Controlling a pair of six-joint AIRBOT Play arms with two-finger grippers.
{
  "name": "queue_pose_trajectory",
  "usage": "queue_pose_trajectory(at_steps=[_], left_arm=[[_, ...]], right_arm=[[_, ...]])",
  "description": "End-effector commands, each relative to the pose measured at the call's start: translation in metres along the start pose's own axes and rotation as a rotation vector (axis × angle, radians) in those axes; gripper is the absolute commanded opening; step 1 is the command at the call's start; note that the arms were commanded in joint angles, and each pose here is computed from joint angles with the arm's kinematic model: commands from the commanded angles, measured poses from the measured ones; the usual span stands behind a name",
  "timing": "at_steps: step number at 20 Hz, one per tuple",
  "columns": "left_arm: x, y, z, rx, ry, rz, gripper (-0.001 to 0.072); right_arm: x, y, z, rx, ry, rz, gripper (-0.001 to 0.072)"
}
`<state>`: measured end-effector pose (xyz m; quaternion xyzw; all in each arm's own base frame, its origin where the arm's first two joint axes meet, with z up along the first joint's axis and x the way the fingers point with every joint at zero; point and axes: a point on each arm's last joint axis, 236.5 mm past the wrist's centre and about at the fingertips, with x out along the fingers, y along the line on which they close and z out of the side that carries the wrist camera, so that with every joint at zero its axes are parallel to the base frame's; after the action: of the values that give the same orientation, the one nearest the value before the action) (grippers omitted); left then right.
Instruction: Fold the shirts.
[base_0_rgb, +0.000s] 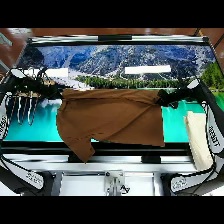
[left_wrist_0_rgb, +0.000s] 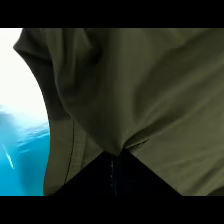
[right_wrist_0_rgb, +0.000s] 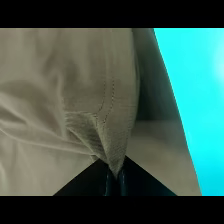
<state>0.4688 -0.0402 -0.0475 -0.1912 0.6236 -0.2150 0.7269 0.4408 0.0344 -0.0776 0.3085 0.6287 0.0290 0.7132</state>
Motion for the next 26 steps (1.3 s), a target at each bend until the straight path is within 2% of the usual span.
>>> queue_pose_trajectory(at_steps=[1,7,13,17,19,20,21,22,23,26], left_arm=[[-0.006,0.001,-0.005,0.001,0.027,0.005,0.0028],[-0.021,0.001,0.012,0.02,-0.027,0.019,0.0029],[-0.012,-0.005,-0.026,-0.013,0.149,-0.025,0.0029],[-0.017,0.019,-0.05,-0.084,0.248,0.092,0.0028],[-0.016,0.022,-0.049,-0.099,0.244,0.107,0.0033],[-0.015,0.021,-0.048,-0.098,0.24,0.109,0.0096],[-0.014,0.02,-0.045,-0.095,0.23,0.108,0.029],[-0.014,0.019,-0.044,-0.097,0.224,0.106,0.0466],[-0.014,0.018,-0.044,-0.097,0.224,0.102,0.0487],[-0.022,0.006,-0.045,-0.088,0.227,0.078,0.0486]], right_arm=[[-0.004,-0.011,-0.014,0.037,0.066,-0.021,0.0071],[-0.013,-0.023,-0.01,0.108,0.064,-0.005,0.0071],[-0.01,-0.02,-0.014,0.091,0.078,-0.014,0.0071],[-0.011,-0.018,-0.017,0.095,0.089,-0.007,0.0071],[-0.011,-0.018,-0.019,0.095,0.1,-0.007,0.0072],[-0.011,-0.016,-0.02,0.098,0.104,0.002,0.0133],[-0.012,-0.012,-0.019,0.102,0.103,0.02,0.0311],[-0.014,-0.007,-0.018,0.091,0.099,0.049,0.0403],[-0.019,-0.003,-0.017,0.082,0.092,0.073,0.0404],[-0.055,0.004,-0.009,0.042,0.048,0.092,0.0404]])
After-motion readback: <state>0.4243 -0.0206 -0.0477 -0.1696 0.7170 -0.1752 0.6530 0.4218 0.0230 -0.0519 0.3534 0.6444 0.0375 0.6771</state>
